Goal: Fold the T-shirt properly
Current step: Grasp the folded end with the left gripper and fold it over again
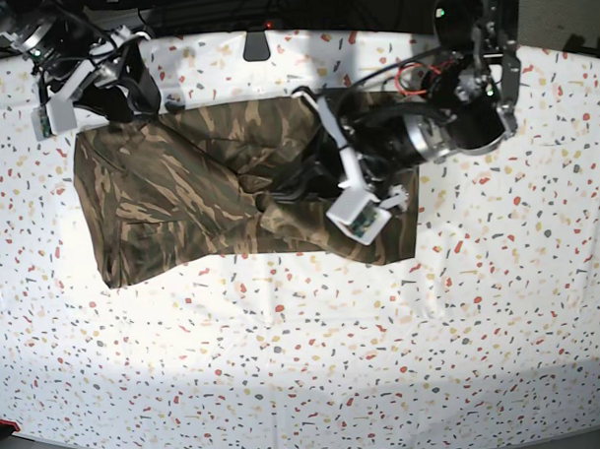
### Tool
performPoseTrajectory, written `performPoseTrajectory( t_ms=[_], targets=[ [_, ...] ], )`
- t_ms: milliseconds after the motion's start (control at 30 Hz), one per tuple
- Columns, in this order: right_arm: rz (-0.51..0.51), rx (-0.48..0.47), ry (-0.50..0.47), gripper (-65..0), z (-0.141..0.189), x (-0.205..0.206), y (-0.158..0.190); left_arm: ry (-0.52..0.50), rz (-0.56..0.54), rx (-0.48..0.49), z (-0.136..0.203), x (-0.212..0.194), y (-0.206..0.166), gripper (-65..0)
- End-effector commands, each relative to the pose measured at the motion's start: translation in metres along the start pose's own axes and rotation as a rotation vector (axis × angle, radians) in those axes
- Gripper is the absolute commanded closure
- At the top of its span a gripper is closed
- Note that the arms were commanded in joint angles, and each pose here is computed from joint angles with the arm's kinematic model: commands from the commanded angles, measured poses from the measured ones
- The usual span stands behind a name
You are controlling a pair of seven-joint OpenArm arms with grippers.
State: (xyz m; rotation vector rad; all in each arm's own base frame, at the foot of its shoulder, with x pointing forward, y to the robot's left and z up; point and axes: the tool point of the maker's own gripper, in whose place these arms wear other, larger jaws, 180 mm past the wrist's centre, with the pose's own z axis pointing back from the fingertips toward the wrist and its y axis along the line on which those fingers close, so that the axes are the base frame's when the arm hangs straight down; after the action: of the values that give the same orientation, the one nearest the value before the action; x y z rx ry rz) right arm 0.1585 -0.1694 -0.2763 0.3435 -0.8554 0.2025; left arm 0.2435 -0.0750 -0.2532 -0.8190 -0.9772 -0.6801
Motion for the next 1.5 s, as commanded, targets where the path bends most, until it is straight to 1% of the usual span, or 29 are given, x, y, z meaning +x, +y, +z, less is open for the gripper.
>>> performPoseTrajectory(
  t_ms=[0,67,167,267,333,367,400,467,500,533,633,767,833,933,1000,1033,1200,1267,1333,1400,1467],
  targets=[
    [0.016,0.020,-0.044,-25.4,0.002,0.012,0.005,-0.055,-0.014,-0.005,-0.006,0.018,-0.005,0.0],
    [0.019,0.022,-0.055,-25.4,0.001,0.015,0.005,-0.052,-0.026,0.013,-0.019,0.022,-0.007,0.0],
    [0.024,0.022,-0.064,-25.4,0.000,0.019,0.005,-0.034,-0.036,0.005,-0.037,0.020,-0.010,0.0],
    [0.028,0.024,-0.073,-25.4,-0.001,0.022,0.004,-0.018,-0.022,-0.017,-0.051,0.016,-0.012,0.0],
    [0.023,0.041,-0.081,-25.4,-0.002,0.025,0.007,-0.013,-0.003,-0.022,-0.058,0.012,-0.010,0.0],
    [0.019,0.052,-0.087,-25.4,-0.002,0.026,0.009,-0.015,0.004,-0.023,-0.060,0.011,-0.009,-4.7],
    [0.019,0.058,-0.093,-25.4,-0.002,0.028,0.010,-0.022,0.011,-0.023,-0.061,0.011,-0.008,-11.1],
    [0.023,0.058,-0.097,-25.4,-0.003,0.030,0.009,-0.057,0.015,-0.023,-0.062,0.016,-0.008,-21.3],
    [0.025,0.058,-0.103,-25.4,-0.004,0.032,0.009,-0.077,0.016,-0.024,-0.062,0.020,-0.008,-24.1],
    [0.028,0.058,-0.108,-25.4,-0.004,0.034,0.009,-0.094,0.015,-0.025,-0.061,0.024,-0.008,-25.3],
    [0.034,0.057,-0.120,-25.4,-0.005,0.038,0.008,-0.101,0.006,-0.037,-0.059,0.031,-0.010,-25.6],
    [0.041,0.057,-0.128,-25.4,-0.006,0.042,0.007,-0.015,-0.070,-0.028,-0.049,0.034,-0.012,-25.6],
    [0.043,0.057,-0.131,-25.4,-0.007,0.043,0.007,-0.003,-0.129,0.023,-0.044,0.036,-0.002,-25.6],
    [0.042,0.057,-0.131,-25.4,-0.007,0.043,0.007,-0.010,-0.239,0.155,-0.040,0.035,0.026,-25.6],
    [0.042,0.057,-0.134,-25.4,-0.007,0.044,0.007,-0.002,-0.283,0.202,-0.039,0.028,0.040,-25.6],
    [0.042,0.057,-0.134,-25.4,-0.007,0.044,0.007,0.003,-0.287,0.208,-0.039,0.024,0.045,-25.6],
    [0.042,0.057,-0.134,-25.4,-0.007,0.044,0.007,0.006,-0.232,0.191,-0.052,-0.006,0.061,-25.6],
    [0.042,0.057,-0.134,-25.4,-0.007,0.044,0.007,0.042,-0.194,0.176,-0.060,-0.028,0.065,-25.6],
    [0.042,0.057,-0.135,-25.4,-0.007,0.044,0.007,0.078,-0.177,0.126,-0.067,-0.052,0.064,-25.6],
    [0.042,0.057,-0.136,-25.4,-0.007,0.044,0.007,0.083,-0.197,0.102,-0.073,-0.071,0.066,-25.6],
    [0.042,0.057,-0.140,-25.4,-0.006,0.045,0.007,0.063,-0.213,0.106,-0.077,-0.083,0.072,-25.6]
  ],
)
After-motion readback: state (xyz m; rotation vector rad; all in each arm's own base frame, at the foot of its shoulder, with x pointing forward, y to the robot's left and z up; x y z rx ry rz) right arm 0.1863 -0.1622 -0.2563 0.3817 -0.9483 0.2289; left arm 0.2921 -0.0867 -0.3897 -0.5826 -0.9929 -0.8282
